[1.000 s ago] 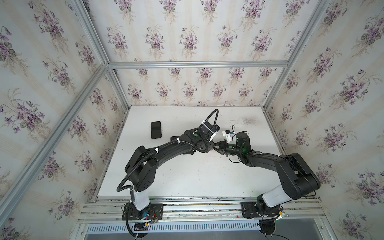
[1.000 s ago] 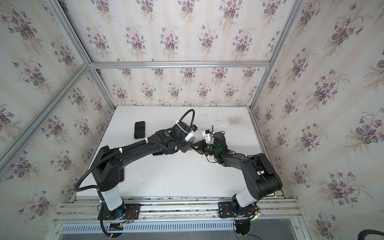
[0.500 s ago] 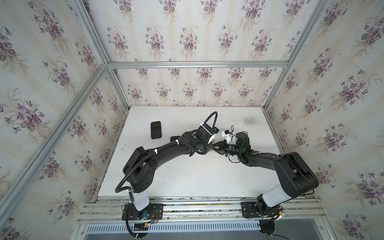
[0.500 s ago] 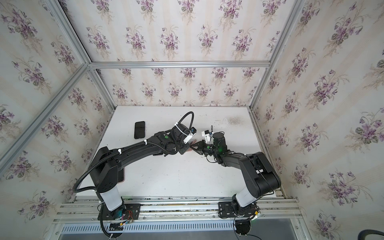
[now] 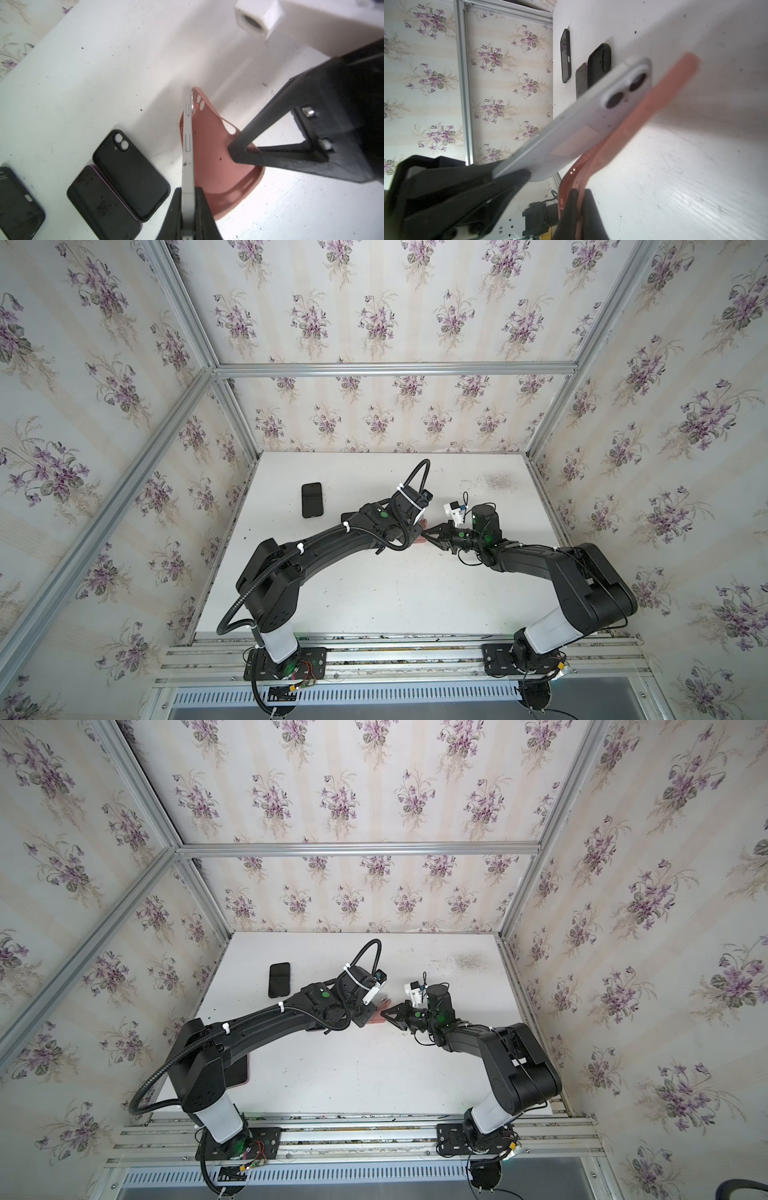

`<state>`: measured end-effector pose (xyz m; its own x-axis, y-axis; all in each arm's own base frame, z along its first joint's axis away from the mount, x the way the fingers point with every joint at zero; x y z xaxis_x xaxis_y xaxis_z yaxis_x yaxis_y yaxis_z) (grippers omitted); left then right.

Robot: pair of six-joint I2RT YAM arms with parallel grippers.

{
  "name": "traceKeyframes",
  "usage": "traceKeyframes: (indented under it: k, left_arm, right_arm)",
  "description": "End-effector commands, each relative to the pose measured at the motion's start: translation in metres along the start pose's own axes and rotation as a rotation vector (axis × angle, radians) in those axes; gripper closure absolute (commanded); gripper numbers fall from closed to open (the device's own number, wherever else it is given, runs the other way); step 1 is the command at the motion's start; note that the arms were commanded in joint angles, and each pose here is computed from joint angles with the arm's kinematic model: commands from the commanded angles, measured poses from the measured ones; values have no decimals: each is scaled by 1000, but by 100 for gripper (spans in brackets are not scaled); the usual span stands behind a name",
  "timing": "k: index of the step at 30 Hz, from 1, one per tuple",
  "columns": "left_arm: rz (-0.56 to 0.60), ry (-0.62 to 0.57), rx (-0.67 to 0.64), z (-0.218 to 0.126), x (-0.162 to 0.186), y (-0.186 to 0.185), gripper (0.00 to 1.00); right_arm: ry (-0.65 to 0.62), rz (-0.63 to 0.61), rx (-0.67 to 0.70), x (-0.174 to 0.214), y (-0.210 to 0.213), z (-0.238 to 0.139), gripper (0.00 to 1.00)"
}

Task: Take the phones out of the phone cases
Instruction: 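Pull the silver phone with the left gripper away from the pink case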

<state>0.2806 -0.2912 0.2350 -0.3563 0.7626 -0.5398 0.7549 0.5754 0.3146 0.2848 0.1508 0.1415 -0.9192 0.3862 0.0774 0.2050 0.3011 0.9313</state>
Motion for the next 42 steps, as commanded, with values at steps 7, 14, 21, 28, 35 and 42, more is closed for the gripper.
traceKeyframes:
  k: [7, 14, 21, 28, 35, 42]
  left_arm:
    - [67, 93, -272, -13, 8, 6, 100]
    - [192, 189, -387, 5, 7, -7, 100]
    - [367, 298, -446, 43, 5, -31, 100]
    - [452, 360, -433, 69, 8, -50, 98]
    - [474, 395, -402, 94, 13, -67, 92]
    - [450, 414, -372, 112, 19, -75, 78]
  right_arm:
    - [-54, 33, 285, -9, -25, -21, 100]
    - [-61, 33, 374, -20, -31, -33, 100]
    - [-50, 7, 353, -32, -23, -27, 100]
    - [-51, 16, 352, -47, -26, -27, 100]
    - [-19, 5, 356, -57, -27, -20, 100]
    - [-4, 17, 351, -60, -32, -15, 100]
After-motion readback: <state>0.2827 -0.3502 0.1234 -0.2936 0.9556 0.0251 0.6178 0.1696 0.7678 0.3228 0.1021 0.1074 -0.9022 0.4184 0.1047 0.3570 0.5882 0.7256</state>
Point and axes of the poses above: each gripper's point midway between its finger pads, its own z axis out along the fingers, its own y axis along the line the jaws close on, x = y × z, the point moved 9 cm from there along -z, back along the fingers, and after that the axes turned 14 degrees about z, right-handed, at the moved point
